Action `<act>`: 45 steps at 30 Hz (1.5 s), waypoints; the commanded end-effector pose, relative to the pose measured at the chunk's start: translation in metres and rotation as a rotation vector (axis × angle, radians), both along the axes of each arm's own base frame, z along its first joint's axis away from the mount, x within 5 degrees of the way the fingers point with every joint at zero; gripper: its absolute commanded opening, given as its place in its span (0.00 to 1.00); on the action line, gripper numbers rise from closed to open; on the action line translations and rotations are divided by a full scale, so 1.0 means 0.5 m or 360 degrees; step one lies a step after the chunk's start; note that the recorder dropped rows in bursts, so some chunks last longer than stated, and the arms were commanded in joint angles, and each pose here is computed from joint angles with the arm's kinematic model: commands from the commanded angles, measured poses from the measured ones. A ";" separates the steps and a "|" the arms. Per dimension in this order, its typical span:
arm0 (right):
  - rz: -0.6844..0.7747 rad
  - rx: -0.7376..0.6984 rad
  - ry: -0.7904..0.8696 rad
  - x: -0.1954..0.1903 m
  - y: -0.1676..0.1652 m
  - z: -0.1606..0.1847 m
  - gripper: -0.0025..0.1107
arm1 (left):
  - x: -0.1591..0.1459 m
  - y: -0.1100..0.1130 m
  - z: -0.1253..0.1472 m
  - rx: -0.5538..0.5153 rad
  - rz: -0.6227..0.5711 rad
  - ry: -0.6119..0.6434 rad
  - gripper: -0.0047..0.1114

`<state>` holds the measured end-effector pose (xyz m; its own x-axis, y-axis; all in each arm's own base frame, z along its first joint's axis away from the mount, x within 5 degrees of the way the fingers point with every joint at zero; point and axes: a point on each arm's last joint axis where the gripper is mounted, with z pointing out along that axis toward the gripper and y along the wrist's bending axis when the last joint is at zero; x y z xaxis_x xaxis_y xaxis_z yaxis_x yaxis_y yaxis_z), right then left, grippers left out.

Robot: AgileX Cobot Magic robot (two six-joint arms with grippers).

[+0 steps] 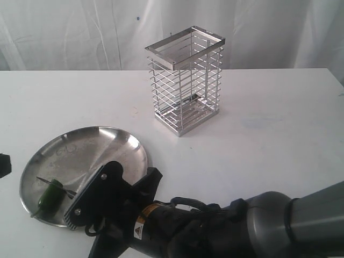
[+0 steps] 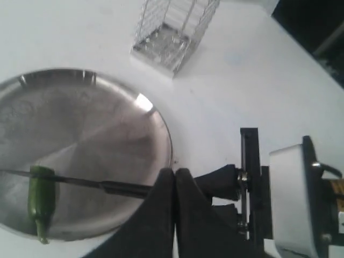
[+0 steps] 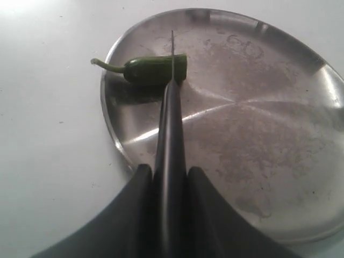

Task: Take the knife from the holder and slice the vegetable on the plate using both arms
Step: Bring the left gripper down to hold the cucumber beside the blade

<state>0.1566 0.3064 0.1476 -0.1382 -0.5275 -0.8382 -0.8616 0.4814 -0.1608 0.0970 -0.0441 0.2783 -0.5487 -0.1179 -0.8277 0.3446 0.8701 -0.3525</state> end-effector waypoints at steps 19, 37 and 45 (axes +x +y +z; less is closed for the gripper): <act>-0.0058 -0.0017 0.0029 0.018 -0.011 0.001 0.02 | 0.196 0.009 -0.049 0.0332 -0.0100 0.0559 0.31; -0.0044 -0.0063 0.0073 0.014 -0.013 -0.005 0.02 | 0.210 0.012 -0.062 0.0336 -0.0065 0.0574 0.31; -0.0042 -0.0070 0.0080 0.013 -0.014 -0.005 0.02 | 0.231 0.011 -0.104 0.0260 -0.0009 0.0697 0.25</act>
<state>0.1612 0.3011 0.1433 -0.1953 -0.5536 -0.8095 -0.8559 0.4992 -0.1349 0.2095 -0.0373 0.2298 -0.8476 0.0207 -0.5302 0.2156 0.9264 -0.3086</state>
